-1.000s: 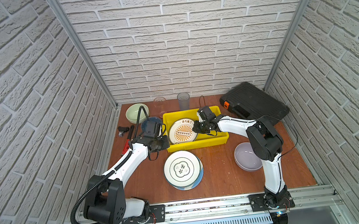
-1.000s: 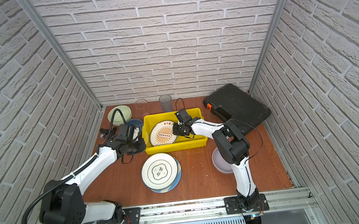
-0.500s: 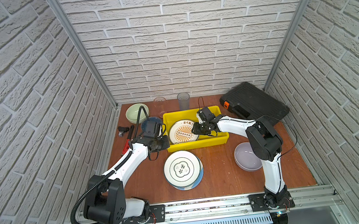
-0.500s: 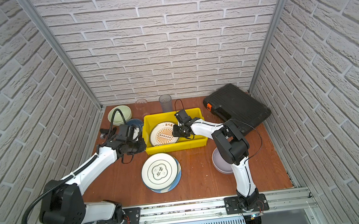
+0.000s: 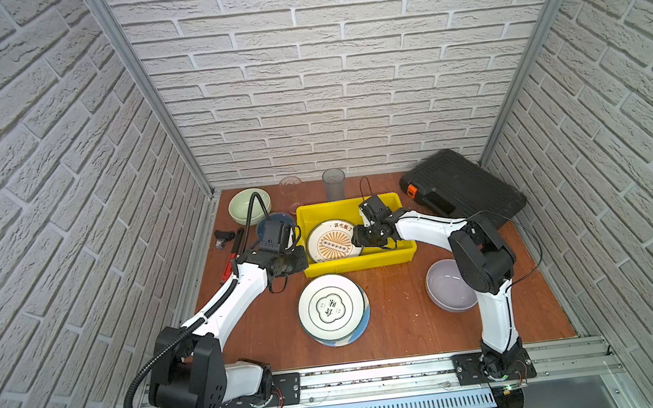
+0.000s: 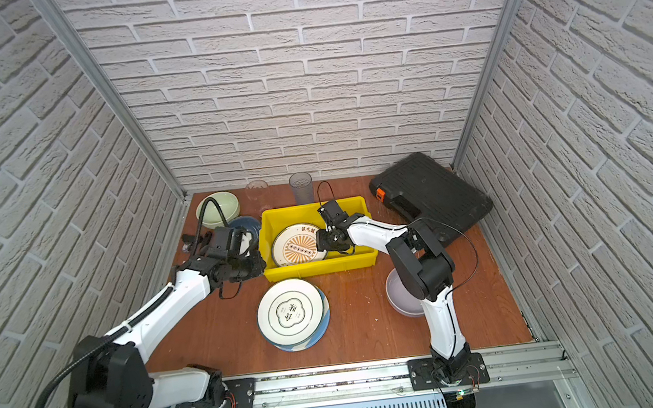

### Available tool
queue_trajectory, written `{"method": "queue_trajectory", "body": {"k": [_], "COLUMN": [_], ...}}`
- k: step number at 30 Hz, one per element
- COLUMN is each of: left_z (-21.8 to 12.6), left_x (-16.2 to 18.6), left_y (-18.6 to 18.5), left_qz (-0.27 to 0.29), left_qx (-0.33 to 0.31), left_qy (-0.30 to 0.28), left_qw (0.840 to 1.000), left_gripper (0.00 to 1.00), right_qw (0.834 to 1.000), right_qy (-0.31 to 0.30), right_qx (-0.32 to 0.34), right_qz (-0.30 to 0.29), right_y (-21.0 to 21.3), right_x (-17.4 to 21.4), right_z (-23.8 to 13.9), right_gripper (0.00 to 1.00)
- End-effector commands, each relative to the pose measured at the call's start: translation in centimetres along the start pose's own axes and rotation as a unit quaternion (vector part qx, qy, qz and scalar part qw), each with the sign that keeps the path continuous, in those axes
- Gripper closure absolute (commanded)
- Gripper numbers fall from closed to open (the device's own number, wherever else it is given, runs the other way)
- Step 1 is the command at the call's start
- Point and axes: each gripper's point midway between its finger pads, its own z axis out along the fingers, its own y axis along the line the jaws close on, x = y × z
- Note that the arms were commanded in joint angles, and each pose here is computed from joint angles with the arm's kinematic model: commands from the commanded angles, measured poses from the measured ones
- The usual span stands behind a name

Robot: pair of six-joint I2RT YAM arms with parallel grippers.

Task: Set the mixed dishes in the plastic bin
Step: 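Lower the plate into the bin and open the right gripper, then move the right gripper back to the plate stack while the left gripper holds it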

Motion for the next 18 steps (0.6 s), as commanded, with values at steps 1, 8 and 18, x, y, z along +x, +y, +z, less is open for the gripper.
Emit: {"method": "queue_trajectory", "body": {"k": [1,8,18], "left_z": [-2.4,-4.1,-5.2], "left_x": [-1.5,0.4,3.9], "left_y": [-0.8,-0.2,1.2], "left_qz": [0.008,-0.001,-0.037], "left_qx": [0.010,0.011,0.008], "left_qy": [-0.029,-0.031,-0.018], "left_qw": [1.000,0.999,0.999], "left_gripper": [0.72,0.61,0.46], "right_qw": [0.998,0.994,0.988], "right_qy": [-0.055,-0.073,-0.045], "right_qx": [-0.012,-0.017,-0.062], "right_qz": [-0.035,-0.083,-0.130], "right_y": [2.0,2.9,4.0], "right_x": [-2.7,-2.5,4.6], "right_z": [-5.3,-11.3,-16.4], "right_gripper": [0.41,0.39,0.37]}}
